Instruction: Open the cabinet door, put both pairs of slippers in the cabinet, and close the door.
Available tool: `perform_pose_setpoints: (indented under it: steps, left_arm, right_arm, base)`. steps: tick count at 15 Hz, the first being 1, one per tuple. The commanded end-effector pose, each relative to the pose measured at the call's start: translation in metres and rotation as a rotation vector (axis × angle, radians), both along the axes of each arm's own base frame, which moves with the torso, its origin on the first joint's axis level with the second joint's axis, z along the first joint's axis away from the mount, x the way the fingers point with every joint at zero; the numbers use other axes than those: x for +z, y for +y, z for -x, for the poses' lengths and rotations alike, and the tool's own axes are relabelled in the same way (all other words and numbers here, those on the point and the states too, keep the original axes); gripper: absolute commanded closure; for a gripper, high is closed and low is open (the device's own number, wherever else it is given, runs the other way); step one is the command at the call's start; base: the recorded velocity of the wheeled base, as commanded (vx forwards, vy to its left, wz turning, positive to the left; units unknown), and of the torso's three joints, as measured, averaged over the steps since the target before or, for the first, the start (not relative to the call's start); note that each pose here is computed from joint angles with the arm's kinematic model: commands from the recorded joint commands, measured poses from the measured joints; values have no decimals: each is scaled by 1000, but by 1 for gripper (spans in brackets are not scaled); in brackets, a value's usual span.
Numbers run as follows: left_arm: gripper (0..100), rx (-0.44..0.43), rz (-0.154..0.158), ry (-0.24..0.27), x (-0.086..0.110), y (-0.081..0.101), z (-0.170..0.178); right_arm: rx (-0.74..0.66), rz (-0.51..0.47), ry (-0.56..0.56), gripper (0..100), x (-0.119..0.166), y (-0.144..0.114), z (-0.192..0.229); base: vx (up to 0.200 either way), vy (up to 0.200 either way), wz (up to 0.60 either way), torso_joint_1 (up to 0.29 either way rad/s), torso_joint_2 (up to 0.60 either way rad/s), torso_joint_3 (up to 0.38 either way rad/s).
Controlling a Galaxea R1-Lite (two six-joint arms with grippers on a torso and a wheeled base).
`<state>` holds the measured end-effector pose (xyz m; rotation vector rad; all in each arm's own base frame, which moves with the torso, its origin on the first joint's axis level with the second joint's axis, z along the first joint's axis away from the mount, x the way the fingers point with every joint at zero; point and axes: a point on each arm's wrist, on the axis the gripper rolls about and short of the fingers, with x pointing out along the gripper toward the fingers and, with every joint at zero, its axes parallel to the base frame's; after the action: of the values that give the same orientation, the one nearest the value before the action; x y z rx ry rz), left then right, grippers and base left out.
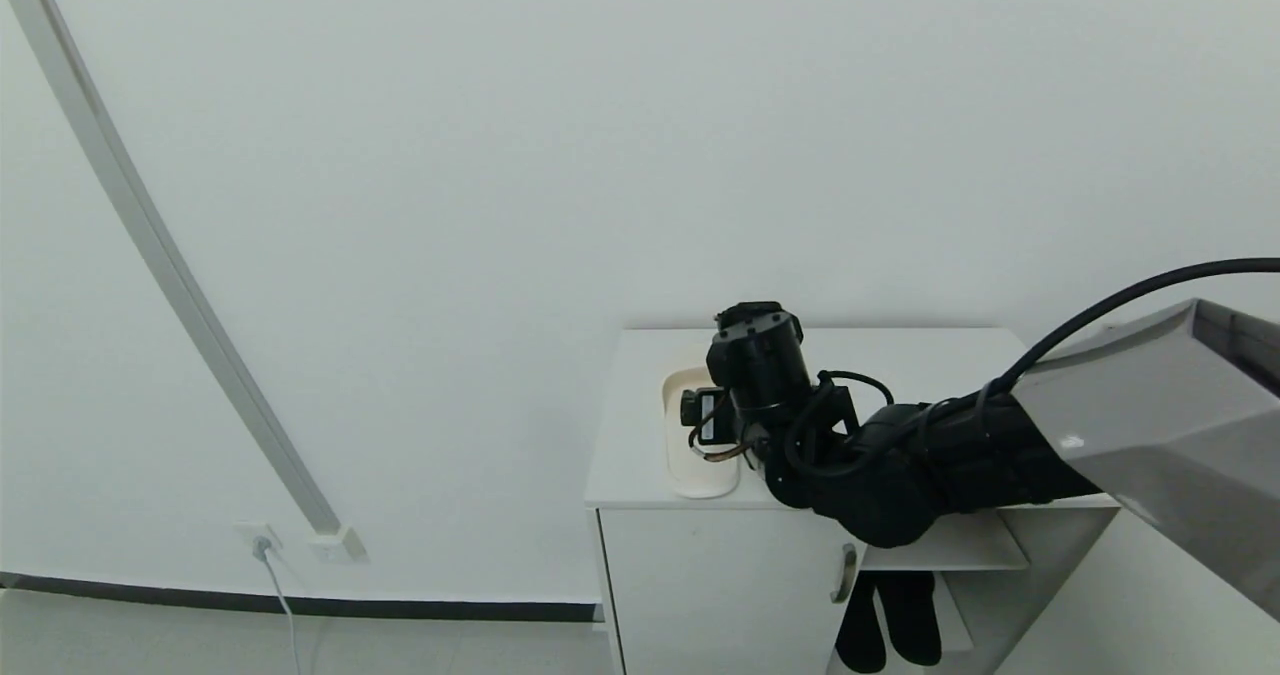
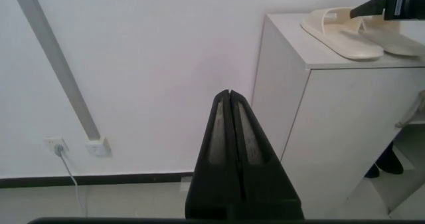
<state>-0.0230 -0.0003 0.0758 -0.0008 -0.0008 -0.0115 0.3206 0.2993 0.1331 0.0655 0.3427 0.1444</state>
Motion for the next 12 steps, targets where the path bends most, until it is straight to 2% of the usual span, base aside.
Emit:
perform_pose_setpoints:
  steps: [1, 7, 12]
  left_arm:
    - [100, 1, 1, 1, 0, 0, 0]
    - [100, 2, 4, -1, 0, 0, 0]
    - [100, 2, 4, -1, 0, 0, 0]
  right_arm:
    - [0, 22, 18, 0, -18, 4, -4]
    - [-6, 50, -76, 0, -39, 2, -35]
    - [-16, 15, -110, 0, -39, -6, -68]
  base:
    - [0, 0, 0, 0, 0, 0]
    - [0, 0, 0, 0, 0, 0]
    - [0, 0, 0, 0, 0, 0]
